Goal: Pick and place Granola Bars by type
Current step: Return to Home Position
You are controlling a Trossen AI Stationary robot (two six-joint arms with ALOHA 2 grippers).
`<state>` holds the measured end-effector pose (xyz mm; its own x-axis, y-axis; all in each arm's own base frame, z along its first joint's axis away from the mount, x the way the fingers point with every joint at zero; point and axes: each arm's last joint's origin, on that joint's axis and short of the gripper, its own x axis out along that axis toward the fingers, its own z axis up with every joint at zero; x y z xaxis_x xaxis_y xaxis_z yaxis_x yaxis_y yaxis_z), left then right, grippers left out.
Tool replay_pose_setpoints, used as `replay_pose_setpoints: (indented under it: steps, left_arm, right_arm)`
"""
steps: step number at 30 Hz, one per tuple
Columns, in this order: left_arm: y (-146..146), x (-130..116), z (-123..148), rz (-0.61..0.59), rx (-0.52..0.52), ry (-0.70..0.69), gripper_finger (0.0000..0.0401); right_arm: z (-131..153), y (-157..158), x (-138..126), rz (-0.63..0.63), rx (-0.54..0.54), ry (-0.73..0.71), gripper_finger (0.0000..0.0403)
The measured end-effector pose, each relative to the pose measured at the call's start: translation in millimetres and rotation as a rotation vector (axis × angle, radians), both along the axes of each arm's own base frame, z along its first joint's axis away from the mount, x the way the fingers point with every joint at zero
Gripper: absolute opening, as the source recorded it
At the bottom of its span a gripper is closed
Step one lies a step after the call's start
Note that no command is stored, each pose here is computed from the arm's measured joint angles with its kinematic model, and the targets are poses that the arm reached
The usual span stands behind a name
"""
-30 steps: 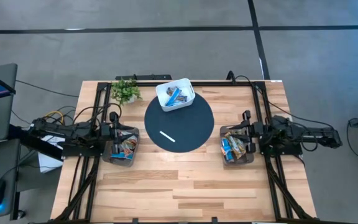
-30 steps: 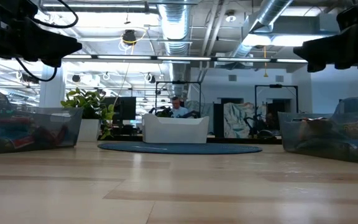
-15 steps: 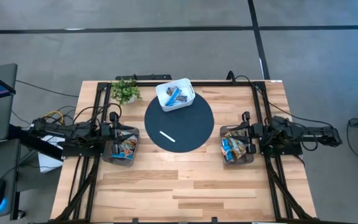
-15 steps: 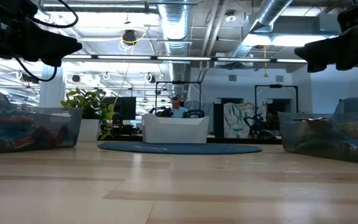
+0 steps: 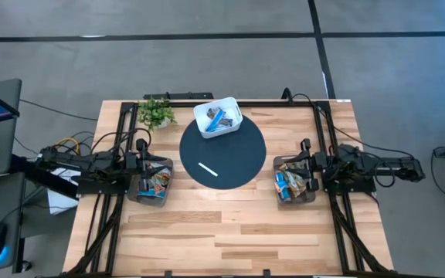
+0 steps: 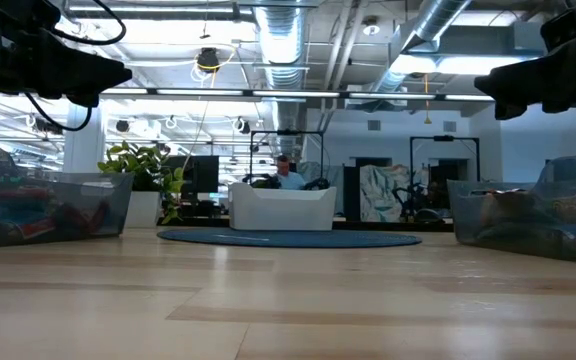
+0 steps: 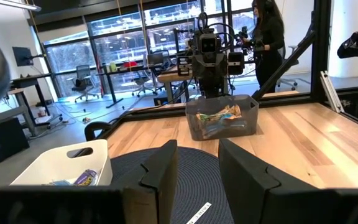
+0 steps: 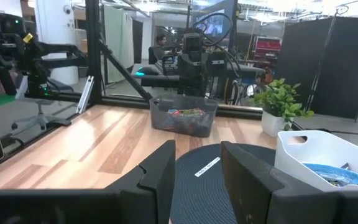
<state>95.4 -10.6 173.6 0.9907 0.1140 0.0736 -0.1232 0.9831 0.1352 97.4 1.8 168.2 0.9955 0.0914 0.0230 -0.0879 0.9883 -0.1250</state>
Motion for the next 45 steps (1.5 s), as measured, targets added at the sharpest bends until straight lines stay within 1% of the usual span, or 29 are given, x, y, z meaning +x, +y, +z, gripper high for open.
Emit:
replay_pose_setpoints:
  steps: [12, 25, 45]
  left_arm:
    - [0.0, 0.0, 0.0, 0.001, 0.000, 0.000, 0.0112]
    - [0.0, 0.0, 0.0, 0.000, -0.024, -0.002, 0.0112]
    - [0.1, 0.0, 0.0, 0.001, -0.020, -0.002, 0.0112]
  right_arm:
    - [0.0, 0.0, 0.0, 0.000, 0.001, 0.000, 0.0123]
    - [-0.1, 0.0, 0.0, 0.000, 0.001, 0.001, 0.0123]
    - [-0.1, 0.0, 0.0, 0.001, 0.001, 0.001, 0.0123]
